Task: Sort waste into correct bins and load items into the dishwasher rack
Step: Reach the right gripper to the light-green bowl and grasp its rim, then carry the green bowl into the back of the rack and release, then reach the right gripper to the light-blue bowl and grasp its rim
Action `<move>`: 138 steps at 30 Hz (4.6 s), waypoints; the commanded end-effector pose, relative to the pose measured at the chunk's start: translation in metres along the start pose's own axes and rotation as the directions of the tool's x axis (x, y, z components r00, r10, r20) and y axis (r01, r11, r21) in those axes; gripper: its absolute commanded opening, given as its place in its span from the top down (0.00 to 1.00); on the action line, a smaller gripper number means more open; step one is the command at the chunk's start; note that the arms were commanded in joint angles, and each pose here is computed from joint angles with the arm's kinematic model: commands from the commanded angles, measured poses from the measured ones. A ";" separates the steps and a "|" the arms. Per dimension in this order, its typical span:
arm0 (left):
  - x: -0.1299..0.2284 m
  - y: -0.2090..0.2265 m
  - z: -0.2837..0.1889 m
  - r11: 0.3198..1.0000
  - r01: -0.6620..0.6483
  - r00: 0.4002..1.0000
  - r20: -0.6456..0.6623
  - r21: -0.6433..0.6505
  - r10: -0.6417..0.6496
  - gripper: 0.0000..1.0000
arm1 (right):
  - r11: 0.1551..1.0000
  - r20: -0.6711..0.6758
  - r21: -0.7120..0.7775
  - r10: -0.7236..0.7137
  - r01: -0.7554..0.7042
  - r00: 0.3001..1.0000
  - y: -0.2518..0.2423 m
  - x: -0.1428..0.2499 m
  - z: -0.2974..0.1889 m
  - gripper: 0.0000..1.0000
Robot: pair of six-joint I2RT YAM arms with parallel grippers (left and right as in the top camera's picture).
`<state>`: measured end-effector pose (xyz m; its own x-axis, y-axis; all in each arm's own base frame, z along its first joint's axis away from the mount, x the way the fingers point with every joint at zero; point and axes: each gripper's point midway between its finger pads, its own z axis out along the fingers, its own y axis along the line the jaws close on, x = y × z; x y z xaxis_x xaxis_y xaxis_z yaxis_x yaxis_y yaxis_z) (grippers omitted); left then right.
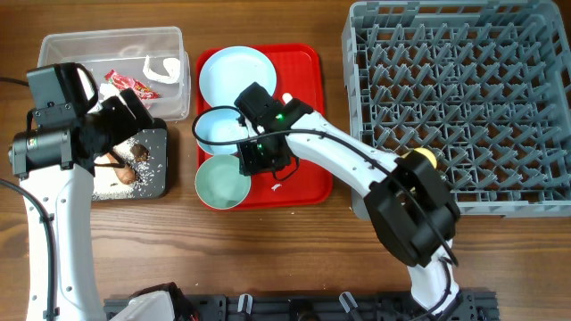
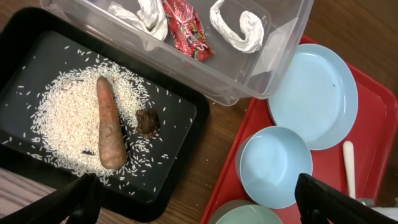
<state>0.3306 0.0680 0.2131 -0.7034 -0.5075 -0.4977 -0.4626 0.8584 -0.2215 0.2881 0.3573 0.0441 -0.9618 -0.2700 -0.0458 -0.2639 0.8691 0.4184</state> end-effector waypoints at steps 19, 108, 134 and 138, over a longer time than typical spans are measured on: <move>-0.005 0.003 -0.004 1.000 -0.001 1.000 0.018 -0.011 0.002 0.00 | 0.996 -0.001 0.009 0.090 -0.090 0.996 -0.003 0.002 0.000 0.96; -0.005 0.003 -0.004 1.000 -0.001 1.000 0.018 -0.011 0.002 0.00 | 0.012 0.328 0.913 -0.614 -0.407 0.718 -0.204 -0.196 -0.270 0.00; -0.005 0.003 -0.004 1.000 -0.001 1.000 0.018 -0.011 0.002 0.00 | 0.997 0.576 -0.025 0.079 -0.079 0.814 0.011 -0.120 -0.081 0.00; -0.005 0.003 -0.004 1.000 -0.001 1.000 0.018 -0.011 0.002 0.00 | 0.976 0.512 -0.047 0.206 -0.212 0.834 -0.004 -0.102 -0.062 0.12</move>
<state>0.3299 0.0677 0.2125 -0.7054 -0.5076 -0.4946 -0.4631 0.8584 -0.2205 0.4080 0.3499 0.1053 -0.8318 -0.0047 -0.5551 -0.2077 0.9300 0.3033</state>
